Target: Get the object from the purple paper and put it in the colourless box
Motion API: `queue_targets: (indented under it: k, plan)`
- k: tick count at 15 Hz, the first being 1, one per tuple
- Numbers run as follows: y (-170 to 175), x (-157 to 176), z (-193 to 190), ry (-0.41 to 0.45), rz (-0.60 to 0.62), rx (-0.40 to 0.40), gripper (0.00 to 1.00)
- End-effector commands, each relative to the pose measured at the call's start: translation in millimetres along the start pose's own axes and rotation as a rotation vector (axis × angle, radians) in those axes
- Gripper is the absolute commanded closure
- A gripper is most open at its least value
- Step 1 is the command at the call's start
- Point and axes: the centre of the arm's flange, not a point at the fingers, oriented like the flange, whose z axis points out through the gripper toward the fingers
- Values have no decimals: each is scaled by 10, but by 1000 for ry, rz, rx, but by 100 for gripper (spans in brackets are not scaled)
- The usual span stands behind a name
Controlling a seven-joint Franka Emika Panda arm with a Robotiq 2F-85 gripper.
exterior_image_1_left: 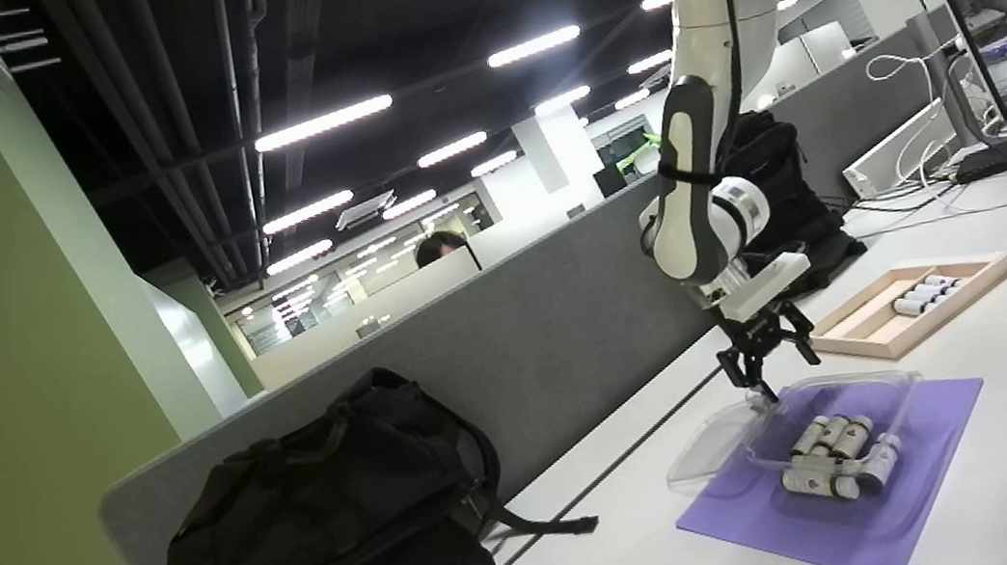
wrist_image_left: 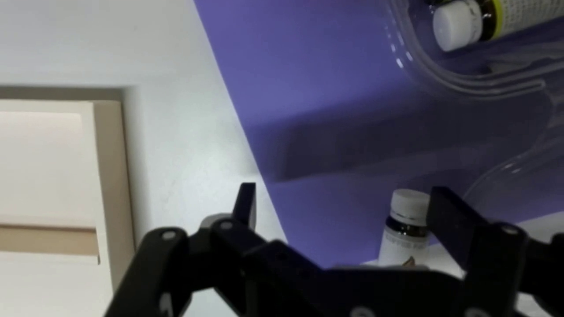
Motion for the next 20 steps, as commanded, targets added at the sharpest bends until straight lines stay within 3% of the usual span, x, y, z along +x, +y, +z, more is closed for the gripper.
queue_targets:
  k: [1, 20]
  plan:
    - [23, 60, -95, 44, 31, 34, 0]
    - [28, 168, -149, 89, 115, 83, 0]
